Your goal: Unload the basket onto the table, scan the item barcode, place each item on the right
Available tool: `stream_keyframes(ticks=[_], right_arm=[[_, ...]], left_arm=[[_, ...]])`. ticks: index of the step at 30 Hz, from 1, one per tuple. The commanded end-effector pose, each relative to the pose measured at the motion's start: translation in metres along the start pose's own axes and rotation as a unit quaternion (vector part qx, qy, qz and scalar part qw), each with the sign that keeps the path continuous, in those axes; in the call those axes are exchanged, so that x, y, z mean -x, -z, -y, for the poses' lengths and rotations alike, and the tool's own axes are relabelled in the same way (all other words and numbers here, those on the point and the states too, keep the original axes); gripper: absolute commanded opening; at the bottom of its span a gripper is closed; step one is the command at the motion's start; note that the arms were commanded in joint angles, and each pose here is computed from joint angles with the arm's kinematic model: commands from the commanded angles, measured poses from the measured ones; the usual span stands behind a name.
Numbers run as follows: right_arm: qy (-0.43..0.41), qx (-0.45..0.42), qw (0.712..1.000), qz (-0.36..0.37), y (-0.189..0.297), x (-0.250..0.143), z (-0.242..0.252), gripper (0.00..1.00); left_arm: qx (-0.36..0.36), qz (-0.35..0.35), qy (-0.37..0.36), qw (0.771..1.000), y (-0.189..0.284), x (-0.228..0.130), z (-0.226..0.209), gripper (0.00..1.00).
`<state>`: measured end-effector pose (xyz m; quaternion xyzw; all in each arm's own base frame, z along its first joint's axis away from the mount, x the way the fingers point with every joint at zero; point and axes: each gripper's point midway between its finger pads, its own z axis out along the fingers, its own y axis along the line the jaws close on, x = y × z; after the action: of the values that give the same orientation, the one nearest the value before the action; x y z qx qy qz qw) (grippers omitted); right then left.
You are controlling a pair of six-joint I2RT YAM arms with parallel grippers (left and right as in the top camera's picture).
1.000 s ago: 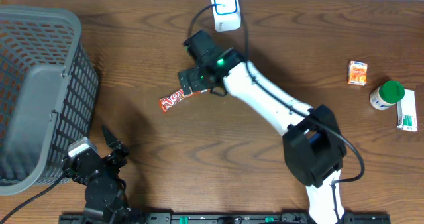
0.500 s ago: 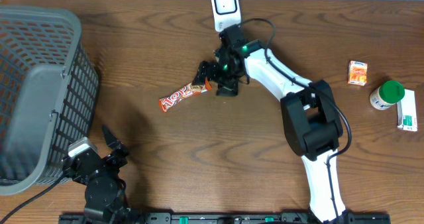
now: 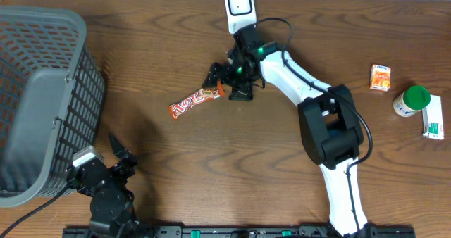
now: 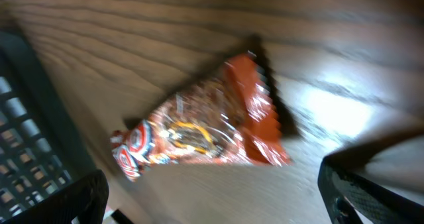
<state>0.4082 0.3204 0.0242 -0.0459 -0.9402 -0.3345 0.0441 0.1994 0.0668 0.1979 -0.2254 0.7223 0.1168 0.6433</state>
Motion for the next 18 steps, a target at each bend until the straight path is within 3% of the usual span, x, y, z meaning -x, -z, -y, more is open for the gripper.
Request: stream_keyframes(ticks=[1, 6, 8, 9, 10, 12, 14, 18], right_arm=[[-0.040, -0.078, 0.995, -0.043, -0.062, -0.018, 0.067, 0.98], [-0.039, -0.103, 0.993, -0.043, -0.081, -0.023, 0.079, 0.98], [-0.048, -0.117, 0.991, -0.033, -0.082, -0.021, 0.084, 0.91], [-0.051, -0.125, 0.990, -0.026, -0.082, -0.019, 0.086, 0.79], [-0.051, -0.134, 0.990, -0.017, -0.082, -0.016, 0.089, 0.53], [-0.047, -0.151, 0.987, -0.001, -0.081, -0.010, 0.094, 0.14], [-0.044, -0.167, 0.985, 0.014, -0.079, -0.005, 0.100, 0.01], [-0.028, -0.191, 0.980, 0.047, -0.075, 0.008, 0.106, 0.01]], left_arm=[[0.007, 0.003, 0.004, 1.000, 0.000, 0.002, -0.002, 0.85], [0.007, 0.003, 0.004, 1.000, 0.000, 0.002, -0.002, 0.85], [0.006, 0.003, 0.004, 1.000, 0.000, 0.002, -0.002, 0.85], [0.007, 0.003, 0.004, 1.000, 0.000, 0.002, -0.002, 0.85], [0.007, 0.003, 0.004, 1.000, 0.000, 0.002, -0.002, 0.85], [0.007, 0.003, 0.004, 1.000, 0.000, 0.002, -0.002, 0.86], [0.007, 0.003, 0.004, 1.000, 0.000, 0.002, -0.002, 0.85], [0.006, 0.003, 0.004, 1.000, 0.000, 0.002, -0.002, 0.85]])
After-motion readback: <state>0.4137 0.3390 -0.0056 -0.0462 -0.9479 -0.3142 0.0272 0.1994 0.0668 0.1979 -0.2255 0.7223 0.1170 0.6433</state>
